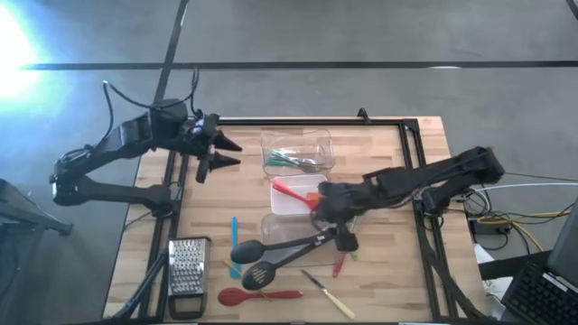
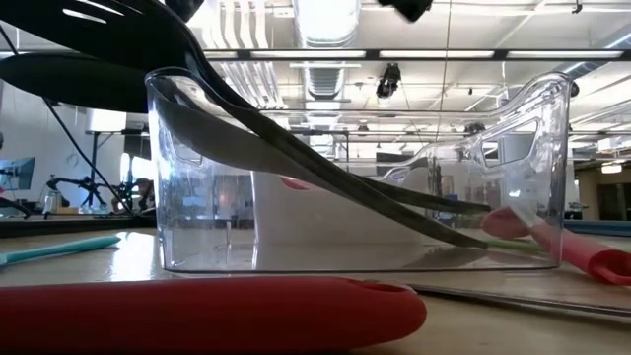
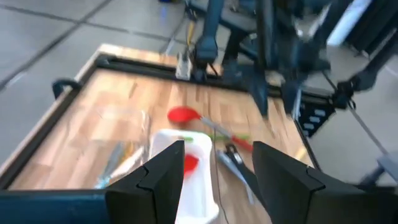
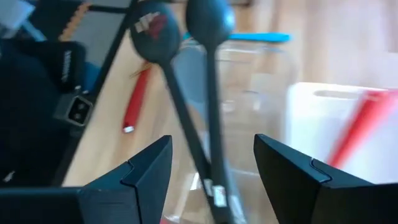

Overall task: Pick & Place Kitchen Items
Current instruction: Put the golden knife into the top transparent bin

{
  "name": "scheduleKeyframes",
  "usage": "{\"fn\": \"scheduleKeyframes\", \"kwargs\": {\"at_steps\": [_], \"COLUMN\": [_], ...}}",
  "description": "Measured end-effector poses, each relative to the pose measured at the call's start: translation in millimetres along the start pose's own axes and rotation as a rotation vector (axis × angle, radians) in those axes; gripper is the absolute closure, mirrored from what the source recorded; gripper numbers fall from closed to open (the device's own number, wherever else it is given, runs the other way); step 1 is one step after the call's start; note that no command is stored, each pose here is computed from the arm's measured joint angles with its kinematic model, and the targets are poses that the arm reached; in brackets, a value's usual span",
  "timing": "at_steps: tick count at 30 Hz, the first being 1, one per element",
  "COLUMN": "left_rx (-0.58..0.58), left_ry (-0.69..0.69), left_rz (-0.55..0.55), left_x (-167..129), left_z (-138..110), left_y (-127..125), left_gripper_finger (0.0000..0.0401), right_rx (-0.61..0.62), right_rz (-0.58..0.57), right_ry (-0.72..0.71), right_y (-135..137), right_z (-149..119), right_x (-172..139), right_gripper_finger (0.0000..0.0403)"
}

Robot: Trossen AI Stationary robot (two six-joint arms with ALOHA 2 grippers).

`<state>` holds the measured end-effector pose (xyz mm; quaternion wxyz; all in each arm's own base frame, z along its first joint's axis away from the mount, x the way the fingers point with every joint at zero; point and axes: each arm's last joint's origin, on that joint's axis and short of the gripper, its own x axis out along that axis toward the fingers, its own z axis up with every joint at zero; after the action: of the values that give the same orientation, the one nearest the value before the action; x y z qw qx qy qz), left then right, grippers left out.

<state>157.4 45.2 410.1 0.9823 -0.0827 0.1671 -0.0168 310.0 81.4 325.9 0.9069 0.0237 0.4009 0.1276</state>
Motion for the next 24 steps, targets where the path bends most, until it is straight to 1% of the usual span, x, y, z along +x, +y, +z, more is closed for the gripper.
{"fn": "scheduleKeyframes", "kwargs": {"at_steps": [2,5,8,11,14,16,18,20,24], "left_rx": [-0.002,-0.008,0.018,0.094,0.206,0.293,0.351,0.37,0.343], "left_ry": [0.037,0.109,0.159,0.194,0.215,0.226,0.226,0.233,0.232], "left_rz": [-0.004,0.013,-0.003,-0.02,-0.027,-0.017,-0.02,-0.05,-0.144], "left_x": [4,14,24,34,42,45,46,47,51], "left_z": [-6,-19,-30,-39,-48,-55,-62,-68,-78], "left_y": [-3,-11,-29,-55,-86,-107,-127,-147,-180], "left_gripper_finger": [0.0208,0.0208,0.0208,0.0208,0.0208,0.0208,0.0208,0.0208,0.0208], "right_rx": [0.0,0.035,0.084,0.117,0.155,0.181,0.205,0.223,0.257], "right_rz": [-0.065,-0.188,-0.294,-0.382,-0.462,-0.498,-0.521,-0.529,-0.529], "right_ry": [-0.016,-0.024,-0.051,-0.087,-0.112,-0.13,-0.139,-0.148,-0.159], "right_y": [1,1,-3,-6,-10,-12,-13,-14,-16], "right_z": [-2,-11,-21,-34,-47,-54,-62,-68,-80], "right_x": [-17,-39,-56,-67,-75,-79,-81,-82,-82], "right_gripper_finger": [0.0184,0.0184,0.0184,0.0184,0.0184,0.0184,0.0184,0.0184,0.0184]}}
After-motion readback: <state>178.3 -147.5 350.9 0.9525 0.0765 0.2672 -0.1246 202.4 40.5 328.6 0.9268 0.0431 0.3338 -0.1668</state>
